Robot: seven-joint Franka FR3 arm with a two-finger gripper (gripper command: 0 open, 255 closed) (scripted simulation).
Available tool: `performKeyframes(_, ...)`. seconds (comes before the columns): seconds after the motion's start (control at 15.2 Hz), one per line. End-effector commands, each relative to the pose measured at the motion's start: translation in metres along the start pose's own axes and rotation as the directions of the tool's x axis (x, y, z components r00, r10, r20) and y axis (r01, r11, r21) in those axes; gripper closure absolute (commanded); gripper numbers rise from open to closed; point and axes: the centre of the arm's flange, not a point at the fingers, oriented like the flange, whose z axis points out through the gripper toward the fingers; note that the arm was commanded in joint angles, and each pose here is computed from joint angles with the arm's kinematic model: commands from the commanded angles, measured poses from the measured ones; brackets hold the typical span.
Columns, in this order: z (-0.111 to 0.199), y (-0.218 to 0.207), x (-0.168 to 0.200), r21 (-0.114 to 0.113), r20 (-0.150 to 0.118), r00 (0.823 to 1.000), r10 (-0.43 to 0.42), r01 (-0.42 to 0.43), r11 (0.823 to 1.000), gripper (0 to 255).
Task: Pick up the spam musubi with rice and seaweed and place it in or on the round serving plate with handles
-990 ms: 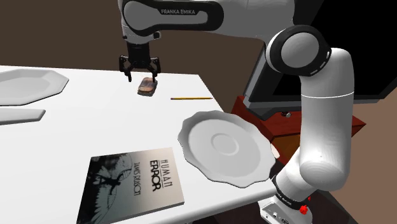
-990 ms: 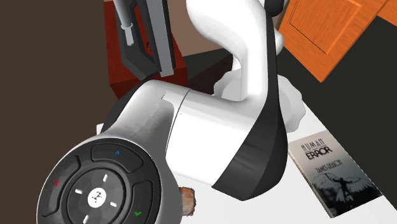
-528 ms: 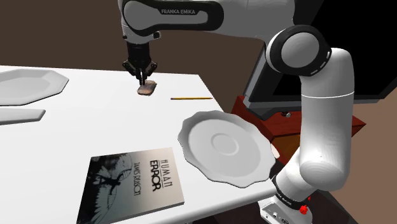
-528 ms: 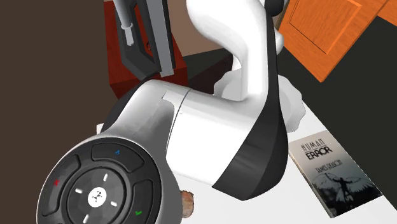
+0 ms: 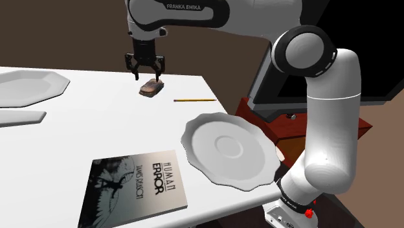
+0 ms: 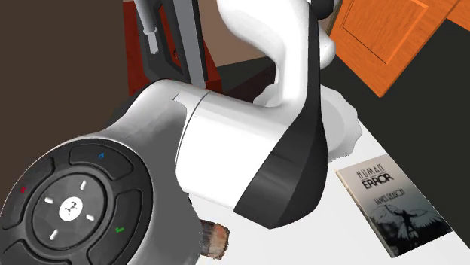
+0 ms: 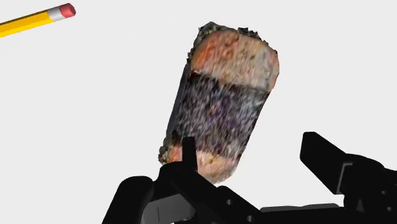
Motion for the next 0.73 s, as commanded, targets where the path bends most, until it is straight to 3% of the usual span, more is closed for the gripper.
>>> performKeyframes(0.0,-0.005,0.012,0.021,-0.009,0.021,0.989,0.145,-0.145,0.989,0)
performKeyframes(0.13,-0.011,0.025,0.037,-0.019,0.038,0.965,0.261,-0.26,0.965,0)
performKeyframes(0.66,0.029,0.025,0.035,-0.019,0.038,0.965,0.261,-0.26,0.965,0)
